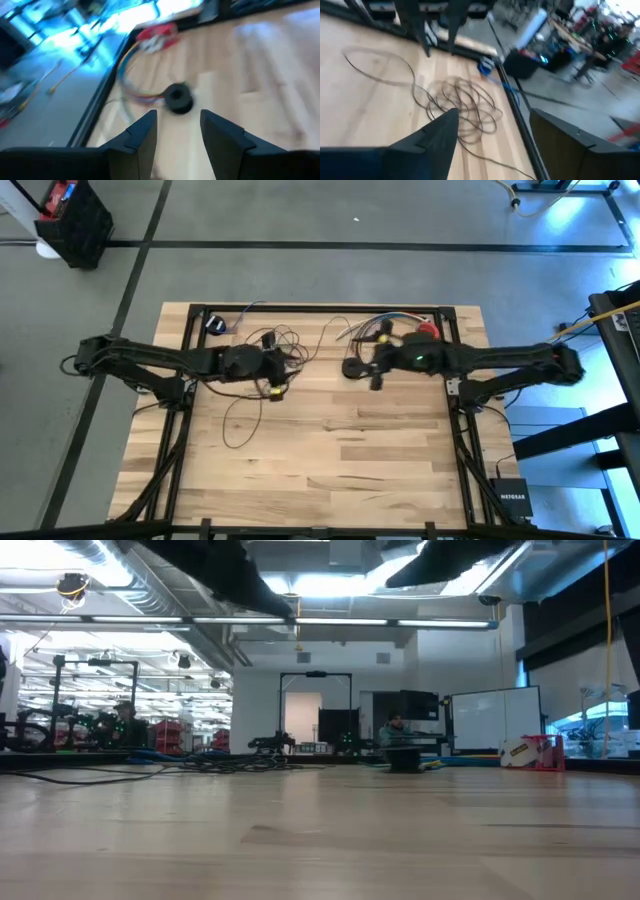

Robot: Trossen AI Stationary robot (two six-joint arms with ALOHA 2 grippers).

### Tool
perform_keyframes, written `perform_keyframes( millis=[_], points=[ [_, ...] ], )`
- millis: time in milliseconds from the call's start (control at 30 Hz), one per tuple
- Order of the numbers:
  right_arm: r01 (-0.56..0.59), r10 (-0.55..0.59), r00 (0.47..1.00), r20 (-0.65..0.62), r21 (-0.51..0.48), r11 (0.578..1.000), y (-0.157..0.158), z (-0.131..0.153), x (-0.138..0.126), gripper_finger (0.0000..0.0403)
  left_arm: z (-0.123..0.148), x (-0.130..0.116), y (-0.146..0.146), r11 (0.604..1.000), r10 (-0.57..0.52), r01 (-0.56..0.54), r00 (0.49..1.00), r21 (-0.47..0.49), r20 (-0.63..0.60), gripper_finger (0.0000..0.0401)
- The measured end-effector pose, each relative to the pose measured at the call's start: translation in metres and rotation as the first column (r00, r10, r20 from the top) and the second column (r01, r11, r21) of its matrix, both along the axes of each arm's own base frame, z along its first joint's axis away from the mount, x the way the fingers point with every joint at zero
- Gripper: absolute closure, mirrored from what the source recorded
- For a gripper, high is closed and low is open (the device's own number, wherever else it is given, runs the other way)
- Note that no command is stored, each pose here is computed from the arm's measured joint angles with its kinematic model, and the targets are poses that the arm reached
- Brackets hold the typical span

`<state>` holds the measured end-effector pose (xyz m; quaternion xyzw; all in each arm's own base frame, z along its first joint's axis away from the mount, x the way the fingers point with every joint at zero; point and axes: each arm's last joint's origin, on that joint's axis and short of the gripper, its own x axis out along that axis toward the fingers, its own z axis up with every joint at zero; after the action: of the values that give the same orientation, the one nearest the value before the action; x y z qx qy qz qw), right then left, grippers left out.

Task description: Coiling cords

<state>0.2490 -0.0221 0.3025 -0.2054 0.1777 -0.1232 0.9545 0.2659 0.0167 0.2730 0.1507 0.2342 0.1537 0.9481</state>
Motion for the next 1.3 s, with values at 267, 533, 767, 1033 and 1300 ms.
perform_keyframes(
  millis=[267,533,767,1033,1300],
  points=[
    [-0.115,0.098,0.957,0.273,0.048,0.992,-0.033,-0.008,-0.072,0.0208,-0.004,-0.052,0.014,0.995,-0.076,0.087,0.975,-0.044,0.207,0.0258],
    [-0.169,0.135,0.918,0.374,0.061,0.984,-0.049,-0.023,-0.110,0.0295,-0.019,-0.090,0.029,0.992,-0.065,0.097,0.939,-0.077,0.338,0.0258],
    [-0.185,0.043,0.881,0.471,0.259,0.948,-0.055,-0.061,-0.116,0.0373,-0.051,-0.112,0.031,0.979,0.021,0.052,0.936,-0.199,0.351,0.0258],
    [0.011,-0.185,0.834,0.520,0.319,0.948,-0.052,-0.098,-0.132,0.0390,-0.081,-0.132,0.026,0.981,0.051,0.045,0.878,-0.188,0.476,0.0258],
    [0.032,-0.221,0.842,0.492,0.363,0.931,-0.042,-0.116,-0.147,0.0397,-0.095,-0.145,0.022,0.979,0.069,0.040,0.858,-0.201,0.509,0.0258]
  ],
)
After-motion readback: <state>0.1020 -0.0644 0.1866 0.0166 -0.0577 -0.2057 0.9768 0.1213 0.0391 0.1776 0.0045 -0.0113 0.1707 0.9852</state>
